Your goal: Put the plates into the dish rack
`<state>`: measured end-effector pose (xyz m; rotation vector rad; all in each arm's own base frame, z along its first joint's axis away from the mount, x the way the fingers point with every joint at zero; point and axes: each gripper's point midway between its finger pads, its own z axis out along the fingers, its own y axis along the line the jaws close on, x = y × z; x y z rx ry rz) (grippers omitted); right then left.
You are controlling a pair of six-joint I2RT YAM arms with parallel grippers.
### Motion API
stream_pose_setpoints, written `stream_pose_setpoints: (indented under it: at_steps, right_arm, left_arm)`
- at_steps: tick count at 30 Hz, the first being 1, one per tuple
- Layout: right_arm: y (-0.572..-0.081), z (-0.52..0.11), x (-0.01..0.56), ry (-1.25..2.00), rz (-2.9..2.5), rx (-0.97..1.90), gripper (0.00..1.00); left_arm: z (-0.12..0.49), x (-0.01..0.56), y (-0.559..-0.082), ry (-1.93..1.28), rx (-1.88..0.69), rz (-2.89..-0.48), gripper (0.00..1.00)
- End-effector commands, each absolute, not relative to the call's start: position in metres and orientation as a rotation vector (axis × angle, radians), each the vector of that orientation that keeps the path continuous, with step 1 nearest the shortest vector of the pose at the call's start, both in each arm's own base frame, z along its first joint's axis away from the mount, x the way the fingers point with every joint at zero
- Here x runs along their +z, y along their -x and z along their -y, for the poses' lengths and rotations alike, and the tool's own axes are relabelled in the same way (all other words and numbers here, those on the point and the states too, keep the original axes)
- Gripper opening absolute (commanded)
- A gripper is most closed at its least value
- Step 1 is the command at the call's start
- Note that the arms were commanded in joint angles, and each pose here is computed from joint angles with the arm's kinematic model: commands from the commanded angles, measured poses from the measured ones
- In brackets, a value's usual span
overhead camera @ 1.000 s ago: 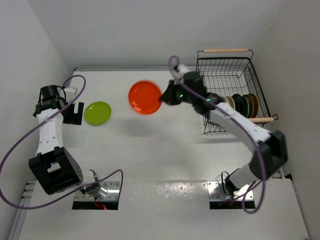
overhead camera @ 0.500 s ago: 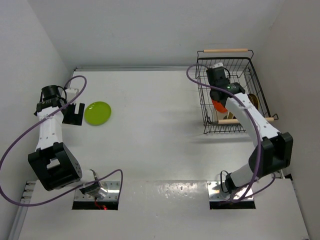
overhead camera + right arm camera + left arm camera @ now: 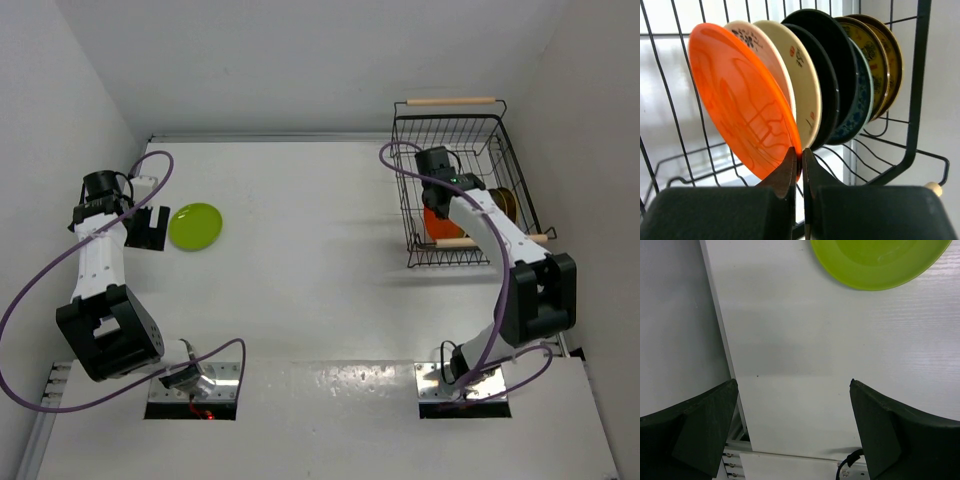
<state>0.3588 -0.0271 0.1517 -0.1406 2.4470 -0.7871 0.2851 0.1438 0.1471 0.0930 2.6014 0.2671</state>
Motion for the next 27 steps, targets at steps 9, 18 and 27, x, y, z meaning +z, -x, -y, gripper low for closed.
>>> stream_pose_setpoints:
  at_steps: [9, 18, 27]
  right_arm:
    - [-0.374, 0.023, 0.147, -0.111, -2.434, -0.827, 0.0]
    - [-0.378, 0.001, 0.154, -0.072, -2.429, -0.731, 0.52]
    - [-0.394, -0.006, 0.218, -0.068, -2.333, -0.642, 0.73]
  left_arm:
    - [-0.149, 0.159, -0.293, -0.094, 0.283, -2.558, 0.99]
    - [-0.138, 0.142, -0.301, -0.133, 0.169, -2.573, 0.99]
    - [-0.143, 0.069, -0.378, -0.077, 0.028, -2.695, 0.94]
